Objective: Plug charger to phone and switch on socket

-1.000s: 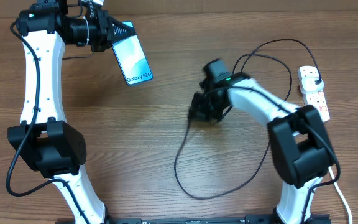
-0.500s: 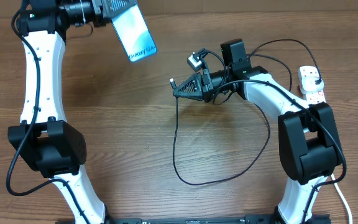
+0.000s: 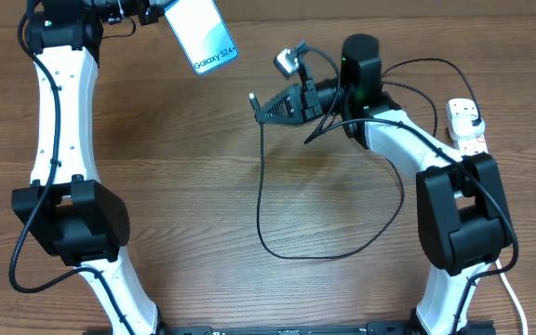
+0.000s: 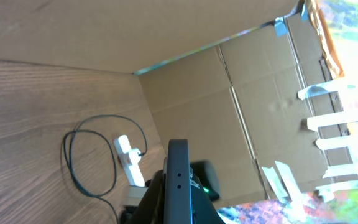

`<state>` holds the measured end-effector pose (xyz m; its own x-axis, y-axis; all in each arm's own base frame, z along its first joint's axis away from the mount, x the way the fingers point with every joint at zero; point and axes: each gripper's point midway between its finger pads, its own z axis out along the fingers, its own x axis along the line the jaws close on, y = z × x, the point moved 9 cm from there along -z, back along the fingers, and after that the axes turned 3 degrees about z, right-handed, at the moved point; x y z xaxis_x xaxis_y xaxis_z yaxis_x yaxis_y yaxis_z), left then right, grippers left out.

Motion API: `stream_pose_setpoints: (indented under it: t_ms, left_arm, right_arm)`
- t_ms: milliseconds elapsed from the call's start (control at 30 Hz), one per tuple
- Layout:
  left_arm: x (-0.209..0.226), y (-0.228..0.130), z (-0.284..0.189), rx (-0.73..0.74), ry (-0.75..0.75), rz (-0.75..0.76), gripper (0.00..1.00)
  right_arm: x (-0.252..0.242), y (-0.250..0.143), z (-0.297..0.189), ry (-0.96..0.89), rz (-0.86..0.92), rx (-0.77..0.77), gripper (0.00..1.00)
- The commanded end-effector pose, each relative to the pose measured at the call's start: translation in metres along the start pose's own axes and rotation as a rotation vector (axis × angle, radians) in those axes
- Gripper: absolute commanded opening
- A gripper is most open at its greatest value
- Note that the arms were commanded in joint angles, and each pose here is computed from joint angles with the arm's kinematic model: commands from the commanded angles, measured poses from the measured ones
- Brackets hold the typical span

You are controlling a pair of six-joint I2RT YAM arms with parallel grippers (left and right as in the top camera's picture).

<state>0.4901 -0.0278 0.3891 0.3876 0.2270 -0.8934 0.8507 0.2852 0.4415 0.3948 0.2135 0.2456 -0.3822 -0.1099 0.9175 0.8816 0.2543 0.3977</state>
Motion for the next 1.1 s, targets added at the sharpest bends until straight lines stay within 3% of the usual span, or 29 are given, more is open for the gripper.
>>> stream_pose_setpoints:
  t_ms: [0,333,567,1067]
  left_arm:
    - [-0.004,0.0,0.003,0.016,-0.018,-0.024,0.04]
    - [-0.005,-0.002,0.01,0.019,-0.014,-0.023,0.04]
    - [-0.01,-0.008,0.026,0.05,-0.028,-0.02,0.04]
    - [-0.009,-0.007,0.012,0.072,-0.056,-0.06,0.04]
  right_arm:
    - [0.025,0.012,0.003,0.007,0.165,-0.047,0.04]
    - [0.066,0.015,0.011,0.093,0.141,-0.118,0.04]
    - [0.071,0.015,0.035,0.143,0.214,-0.126,0.04]
    - [0.07,0.01,0.039,0.127,0.198,-0.077,0.04]
